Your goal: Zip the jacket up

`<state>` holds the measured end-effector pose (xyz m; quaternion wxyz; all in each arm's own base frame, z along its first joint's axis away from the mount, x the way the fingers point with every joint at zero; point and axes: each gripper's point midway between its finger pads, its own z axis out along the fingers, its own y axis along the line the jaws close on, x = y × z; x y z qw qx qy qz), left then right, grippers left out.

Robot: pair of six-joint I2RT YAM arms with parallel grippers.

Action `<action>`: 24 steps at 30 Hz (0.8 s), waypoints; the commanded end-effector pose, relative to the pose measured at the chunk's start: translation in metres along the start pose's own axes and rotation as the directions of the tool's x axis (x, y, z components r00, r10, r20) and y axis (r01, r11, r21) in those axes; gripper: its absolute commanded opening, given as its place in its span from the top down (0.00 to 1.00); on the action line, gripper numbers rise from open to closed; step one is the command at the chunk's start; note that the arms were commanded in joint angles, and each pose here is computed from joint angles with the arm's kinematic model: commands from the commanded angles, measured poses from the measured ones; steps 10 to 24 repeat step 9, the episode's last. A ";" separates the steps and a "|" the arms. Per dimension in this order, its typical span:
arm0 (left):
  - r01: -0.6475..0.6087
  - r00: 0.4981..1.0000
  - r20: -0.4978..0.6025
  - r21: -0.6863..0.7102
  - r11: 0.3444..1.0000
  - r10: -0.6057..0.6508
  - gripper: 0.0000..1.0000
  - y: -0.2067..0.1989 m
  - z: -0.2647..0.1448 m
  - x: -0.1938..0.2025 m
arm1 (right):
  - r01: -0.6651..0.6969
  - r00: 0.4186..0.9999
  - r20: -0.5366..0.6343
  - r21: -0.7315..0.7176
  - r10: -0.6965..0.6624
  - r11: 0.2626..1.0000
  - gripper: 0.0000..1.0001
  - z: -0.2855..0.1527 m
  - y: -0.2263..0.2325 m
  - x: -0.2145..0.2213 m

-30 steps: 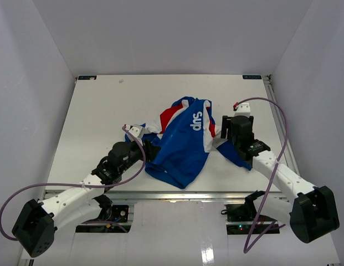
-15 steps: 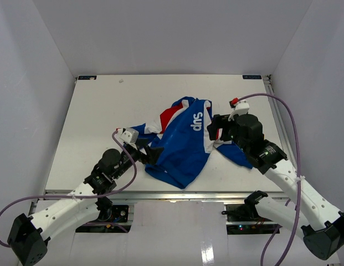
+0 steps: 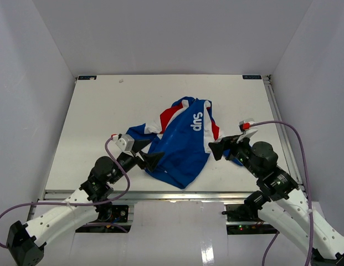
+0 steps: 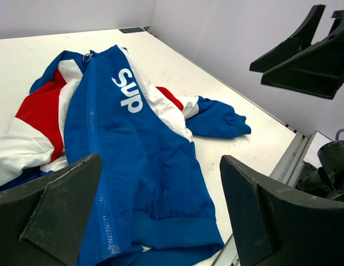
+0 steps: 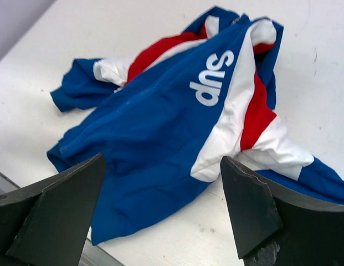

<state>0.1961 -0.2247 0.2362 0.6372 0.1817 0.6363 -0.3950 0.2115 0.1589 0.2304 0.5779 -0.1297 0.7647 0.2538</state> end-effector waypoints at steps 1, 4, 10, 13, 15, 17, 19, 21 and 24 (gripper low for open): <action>-0.017 1.000 0.009 0.036 0.999 0.017 0.02 -0.007 -0.001 -0.002 | 0.000 0.991 0.131 -0.033 0.005 0.999 0.10 -0.009 0.007 -0.028; -0.018 1.000 0.011 0.039 0.999 0.017 0.02 -0.007 -0.001 -0.002 | -0.003 0.988 0.154 -0.038 0.009 0.999 0.10 -0.014 0.007 -0.031; -0.018 1.000 0.007 0.040 0.999 0.018 0.02 -0.008 -0.001 0.000 | -0.012 0.990 0.139 -0.026 0.016 1.000 0.10 -0.013 0.005 -0.028; -0.018 1.000 0.007 0.040 0.999 0.018 0.02 -0.008 -0.001 0.000 | -0.012 0.990 0.139 -0.026 0.016 1.000 0.10 -0.013 0.005 -0.028; -0.018 1.000 0.007 0.040 0.999 0.018 0.02 -0.008 -0.001 0.000 | -0.012 0.990 0.139 -0.026 0.016 1.000 0.10 -0.013 0.005 -0.028; -0.018 1.000 0.007 0.040 0.999 0.018 0.02 -0.008 -0.001 0.000 | -0.012 0.990 0.139 -0.026 0.016 1.000 0.10 -0.013 0.005 -0.028; -0.018 1.000 0.007 0.040 0.999 0.018 0.02 -0.008 -0.001 0.000 | -0.012 0.990 0.139 -0.026 0.016 1.000 0.10 -0.013 0.005 -0.028; -0.018 1.000 0.007 0.040 0.999 0.018 0.02 -0.008 -0.001 0.000 | -0.012 0.990 0.139 -0.026 0.016 1.000 0.10 -0.013 0.005 -0.028; -0.018 1.000 0.007 0.040 0.999 0.018 0.02 -0.008 -0.001 0.000 | -0.012 0.990 0.139 -0.026 0.016 1.000 0.10 -0.013 0.005 -0.028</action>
